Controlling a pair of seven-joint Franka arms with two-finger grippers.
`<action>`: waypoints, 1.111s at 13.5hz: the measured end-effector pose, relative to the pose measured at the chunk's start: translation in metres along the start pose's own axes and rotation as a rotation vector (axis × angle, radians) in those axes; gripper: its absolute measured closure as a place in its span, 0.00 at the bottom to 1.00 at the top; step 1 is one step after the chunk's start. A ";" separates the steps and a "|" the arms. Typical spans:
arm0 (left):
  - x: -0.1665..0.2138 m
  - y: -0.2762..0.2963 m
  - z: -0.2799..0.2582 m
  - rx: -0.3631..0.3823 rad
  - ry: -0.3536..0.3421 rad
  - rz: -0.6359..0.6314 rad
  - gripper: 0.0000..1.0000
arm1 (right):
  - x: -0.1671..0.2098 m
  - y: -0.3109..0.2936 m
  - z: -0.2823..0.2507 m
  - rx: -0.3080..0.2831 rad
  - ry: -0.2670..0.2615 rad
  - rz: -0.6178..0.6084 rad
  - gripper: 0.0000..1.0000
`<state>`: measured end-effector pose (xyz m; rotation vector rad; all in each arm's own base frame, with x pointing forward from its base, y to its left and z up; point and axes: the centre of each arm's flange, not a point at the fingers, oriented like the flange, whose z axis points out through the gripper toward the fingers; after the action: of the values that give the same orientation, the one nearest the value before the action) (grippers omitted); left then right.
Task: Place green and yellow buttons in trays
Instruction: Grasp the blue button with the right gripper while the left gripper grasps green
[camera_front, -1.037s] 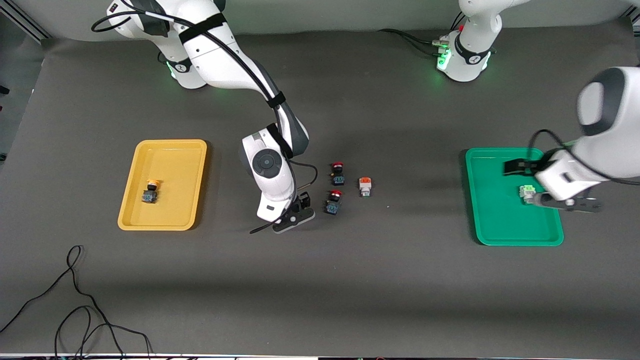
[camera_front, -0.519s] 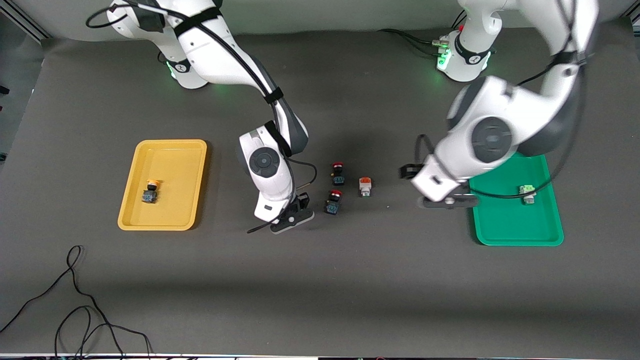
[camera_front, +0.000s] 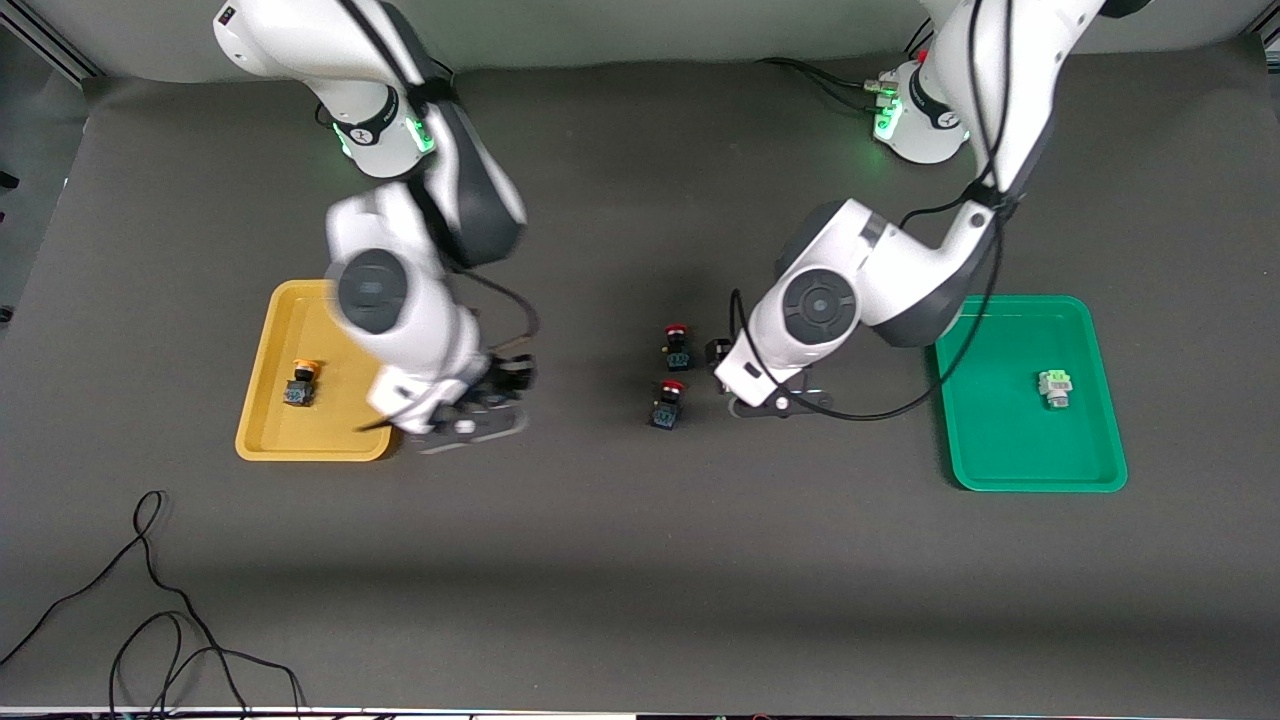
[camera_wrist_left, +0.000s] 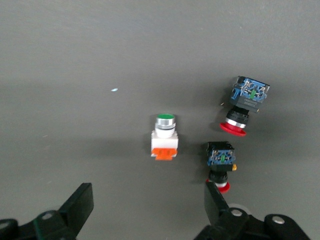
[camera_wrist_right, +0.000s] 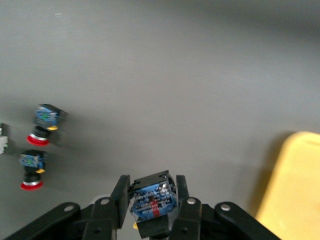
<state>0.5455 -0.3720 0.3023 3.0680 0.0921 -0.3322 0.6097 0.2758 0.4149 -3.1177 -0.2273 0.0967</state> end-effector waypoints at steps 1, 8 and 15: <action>-0.001 0.003 0.018 -0.005 0.002 0.005 0.01 | 0.000 0.031 -0.012 -0.008 -0.013 0.043 0.59; -0.005 0.000 0.094 0.053 0.026 0.060 0.01 | -0.034 0.234 0.010 -0.022 -0.074 0.098 0.59; 0.014 -0.011 0.114 0.031 0.069 0.008 0.01 | -0.087 0.264 0.178 0.009 -0.062 0.088 0.59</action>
<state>0.5338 -0.3668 0.1875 3.1099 0.0789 -0.2288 0.5510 0.0034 0.2373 -3.1180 -0.0901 0.1947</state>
